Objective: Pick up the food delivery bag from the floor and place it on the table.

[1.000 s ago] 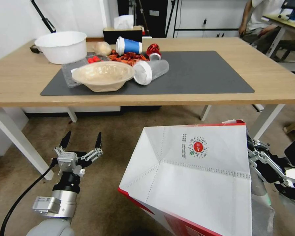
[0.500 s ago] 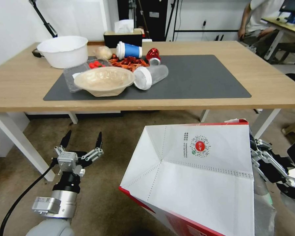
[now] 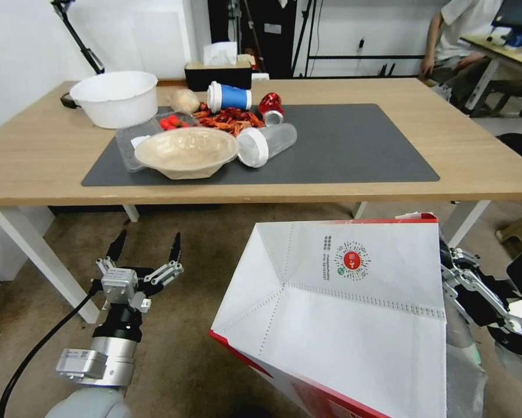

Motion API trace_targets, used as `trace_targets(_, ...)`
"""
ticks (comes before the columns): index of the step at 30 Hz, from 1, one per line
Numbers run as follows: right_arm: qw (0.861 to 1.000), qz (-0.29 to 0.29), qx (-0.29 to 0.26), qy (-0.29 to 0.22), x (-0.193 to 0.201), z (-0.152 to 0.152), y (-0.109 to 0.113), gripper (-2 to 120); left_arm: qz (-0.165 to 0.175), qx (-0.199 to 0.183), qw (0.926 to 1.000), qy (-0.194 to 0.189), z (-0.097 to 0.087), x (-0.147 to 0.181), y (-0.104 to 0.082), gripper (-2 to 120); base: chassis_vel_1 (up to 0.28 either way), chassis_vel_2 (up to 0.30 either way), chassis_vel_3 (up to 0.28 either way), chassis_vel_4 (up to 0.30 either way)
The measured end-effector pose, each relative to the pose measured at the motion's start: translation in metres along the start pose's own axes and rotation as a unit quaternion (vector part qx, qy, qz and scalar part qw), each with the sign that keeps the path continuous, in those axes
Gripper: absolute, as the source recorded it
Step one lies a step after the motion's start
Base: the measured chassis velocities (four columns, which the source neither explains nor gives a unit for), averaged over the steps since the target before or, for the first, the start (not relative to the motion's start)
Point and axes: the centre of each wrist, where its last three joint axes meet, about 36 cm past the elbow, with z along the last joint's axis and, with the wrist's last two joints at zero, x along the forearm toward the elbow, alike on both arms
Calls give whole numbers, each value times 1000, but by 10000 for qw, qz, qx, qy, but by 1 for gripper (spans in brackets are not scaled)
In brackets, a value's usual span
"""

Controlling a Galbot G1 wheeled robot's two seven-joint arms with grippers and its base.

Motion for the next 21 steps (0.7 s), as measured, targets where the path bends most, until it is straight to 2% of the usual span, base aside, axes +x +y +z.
trace_targets(21,10000,80,11,-19,4,8,4,0,114,1,9999,32,2,1,-1,100,0,0,0,0)
